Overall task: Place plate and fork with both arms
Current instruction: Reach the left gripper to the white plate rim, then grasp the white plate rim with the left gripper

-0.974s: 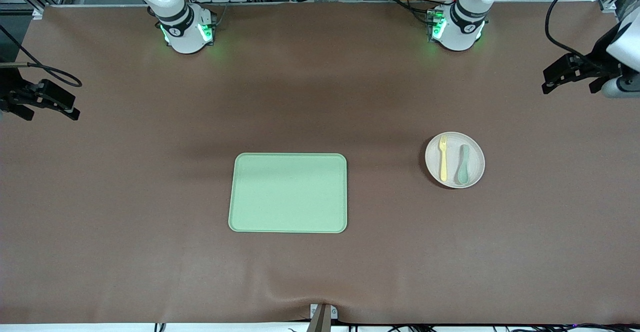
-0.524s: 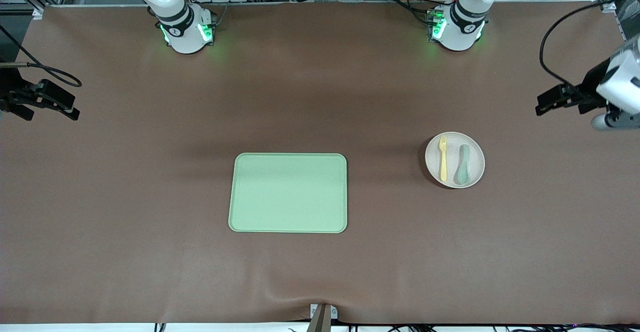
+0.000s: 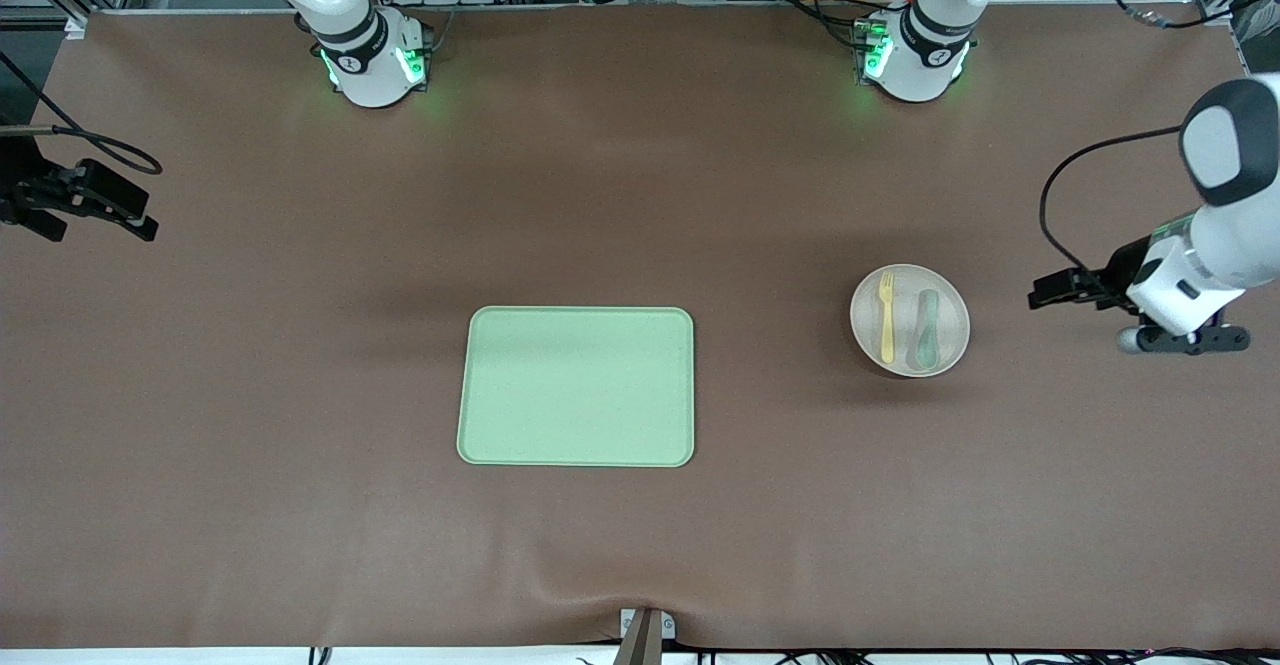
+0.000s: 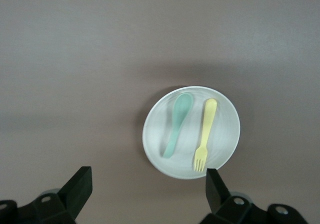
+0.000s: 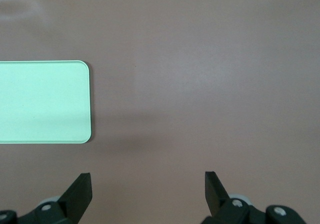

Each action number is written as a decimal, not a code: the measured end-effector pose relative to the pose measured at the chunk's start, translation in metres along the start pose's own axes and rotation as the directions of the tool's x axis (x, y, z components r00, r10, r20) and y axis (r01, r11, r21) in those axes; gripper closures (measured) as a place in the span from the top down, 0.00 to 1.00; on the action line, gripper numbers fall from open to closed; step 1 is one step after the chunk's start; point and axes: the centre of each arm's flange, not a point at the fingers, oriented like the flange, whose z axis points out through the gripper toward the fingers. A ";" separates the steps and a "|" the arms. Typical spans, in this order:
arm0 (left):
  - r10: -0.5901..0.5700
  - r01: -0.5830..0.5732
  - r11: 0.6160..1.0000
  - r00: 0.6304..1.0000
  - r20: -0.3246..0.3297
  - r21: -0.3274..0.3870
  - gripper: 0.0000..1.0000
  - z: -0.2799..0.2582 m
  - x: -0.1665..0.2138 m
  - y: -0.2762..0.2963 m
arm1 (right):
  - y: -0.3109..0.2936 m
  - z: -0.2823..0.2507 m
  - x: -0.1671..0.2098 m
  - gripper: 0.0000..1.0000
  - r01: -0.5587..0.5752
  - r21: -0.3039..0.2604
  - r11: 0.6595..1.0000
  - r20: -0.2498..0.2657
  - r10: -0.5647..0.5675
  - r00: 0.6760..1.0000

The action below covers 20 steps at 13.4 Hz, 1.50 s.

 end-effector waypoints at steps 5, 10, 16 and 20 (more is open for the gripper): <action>0.107 -0.106 0.993 0.994 0.017 -0.060 0.89 0.095 0.003 -0.041 | 0.000 0.000 0.000 1.00 0.000 0.000 1.000 0.000 0.000 1.000; 0.154 -0.154 0.987 0.988 -0.015 -0.052 0.67 0.146 -0.009 -0.050 | 0.000 0.000 0.000 1.00 0.000 0.000 1.000 0.000 0.000 1.000; 0.202 -0.202 0.972 0.979 -0.013 -0.122 0.61 0.194 -0.013 -0.057 | 0.000 0.000 0.000 1.00 0.000 0.000 1.000 0.000 0.000 1.000; 0.210 -0.207 0.970 0.978 0.004 -0.128 0.41 0.208 -0.015 -0.059 | 0.000 0.000 0.000 1.00 0.000 0.000 1.000 0.000 0.000 1.000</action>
